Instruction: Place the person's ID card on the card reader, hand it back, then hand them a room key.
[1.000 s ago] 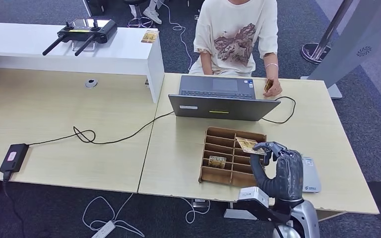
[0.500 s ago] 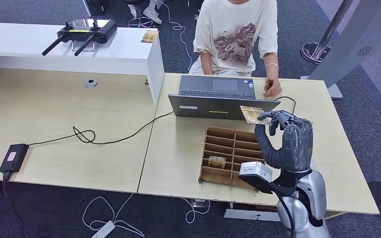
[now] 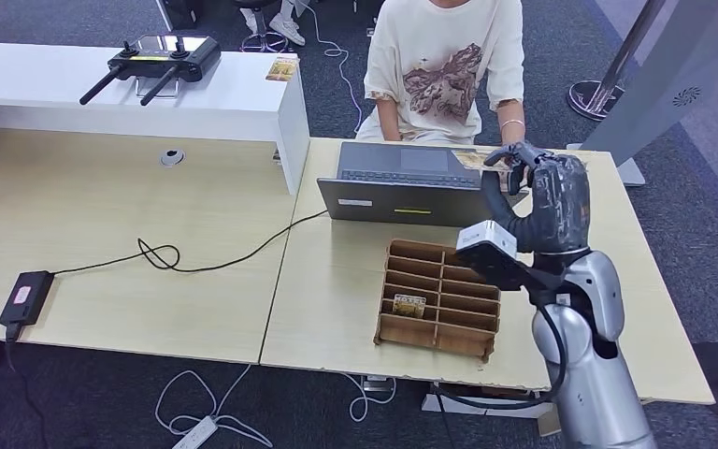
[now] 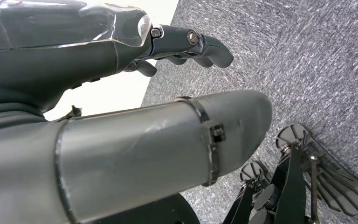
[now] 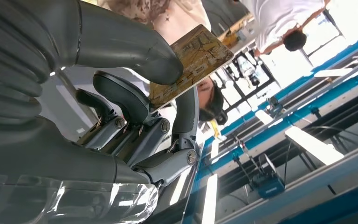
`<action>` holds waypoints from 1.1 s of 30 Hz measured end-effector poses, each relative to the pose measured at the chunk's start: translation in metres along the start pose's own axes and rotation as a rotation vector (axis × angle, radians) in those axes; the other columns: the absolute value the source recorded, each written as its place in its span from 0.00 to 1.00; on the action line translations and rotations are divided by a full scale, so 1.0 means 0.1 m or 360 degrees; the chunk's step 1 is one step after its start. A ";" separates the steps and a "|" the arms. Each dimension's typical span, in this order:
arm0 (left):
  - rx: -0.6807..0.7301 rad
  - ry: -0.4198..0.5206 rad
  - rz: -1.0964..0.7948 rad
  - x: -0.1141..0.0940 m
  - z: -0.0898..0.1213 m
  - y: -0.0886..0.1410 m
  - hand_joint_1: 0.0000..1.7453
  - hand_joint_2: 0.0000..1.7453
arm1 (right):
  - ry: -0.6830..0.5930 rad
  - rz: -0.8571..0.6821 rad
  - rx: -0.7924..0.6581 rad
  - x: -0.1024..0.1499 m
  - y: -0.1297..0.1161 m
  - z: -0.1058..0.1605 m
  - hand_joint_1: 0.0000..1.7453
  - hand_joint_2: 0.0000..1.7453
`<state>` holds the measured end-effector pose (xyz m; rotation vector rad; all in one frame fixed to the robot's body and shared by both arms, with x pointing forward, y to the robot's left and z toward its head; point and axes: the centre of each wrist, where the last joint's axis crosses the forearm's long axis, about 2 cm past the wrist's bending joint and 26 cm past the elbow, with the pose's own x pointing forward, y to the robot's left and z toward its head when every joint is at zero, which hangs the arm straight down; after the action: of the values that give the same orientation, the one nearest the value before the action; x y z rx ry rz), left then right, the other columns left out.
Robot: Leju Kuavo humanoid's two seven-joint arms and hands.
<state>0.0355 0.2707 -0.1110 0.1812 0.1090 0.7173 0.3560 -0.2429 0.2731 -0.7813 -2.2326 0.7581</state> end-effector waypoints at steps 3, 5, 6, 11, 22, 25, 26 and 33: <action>0.0003 -0.0001 0.0002 0.00 0.00 0.00 0.00 0.00 | 0.0025 -0.0019 0.0043 -0.07 -0.04 -0.18 1.00 1.00; 0.0005 -0.0001 0.0005 0.01 0.00 0.01 0.00 0.00 | 0.0039 -0.0016 0.0062 -0.11 -0.07 -0.30 1.00 1.00; 0.0005 0.0000 0.0006 0.01 0.00 0.01 0.00 0.00 | 0.0050 -0.0018 0.0075 -0.13 -0.08 -0.35 1.00 1.00; 0.0011 0.0001 0.0017 0.01 0.00 0.01 0.00 0.00 | 0.0137 -0.0044 0.0187 -0.23 -0.11 -0.59 1.00 1.00; 0.0042 0.0014 0.0037 0.01 0.00 0.02 0.00 0.00 | 0.0364 -0.0007 0.0427 -0.45 -0.23 -1.19 1.00 1.00; 0.0056 0.0018 0.0052 0.00 0.00 0.02 0.00 0.00 | 0.0402 -0.0019 0.0490 -0.47 -0.23 -1.33 1.00 1.00; 0.0059 0.0019 0.0057 0.00 0.00 0.02 0.00 0.00 | 0.0415 -0.0024 0.0508 -0.48 -0.23 -1.37 1.00 1.00; 0.0071 0.0023 0.0071 -0.01 0.00 0.01 0.00 0.00 | 0.0532 -0.0069 0.0617 -0.54 -0.21 -1.54 1.00 1.00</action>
<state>0.0342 0.2712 -0.1108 0.2217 0.1352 0.7611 0.4937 -0.2479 0.3634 -0.6137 -1.7300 0.9280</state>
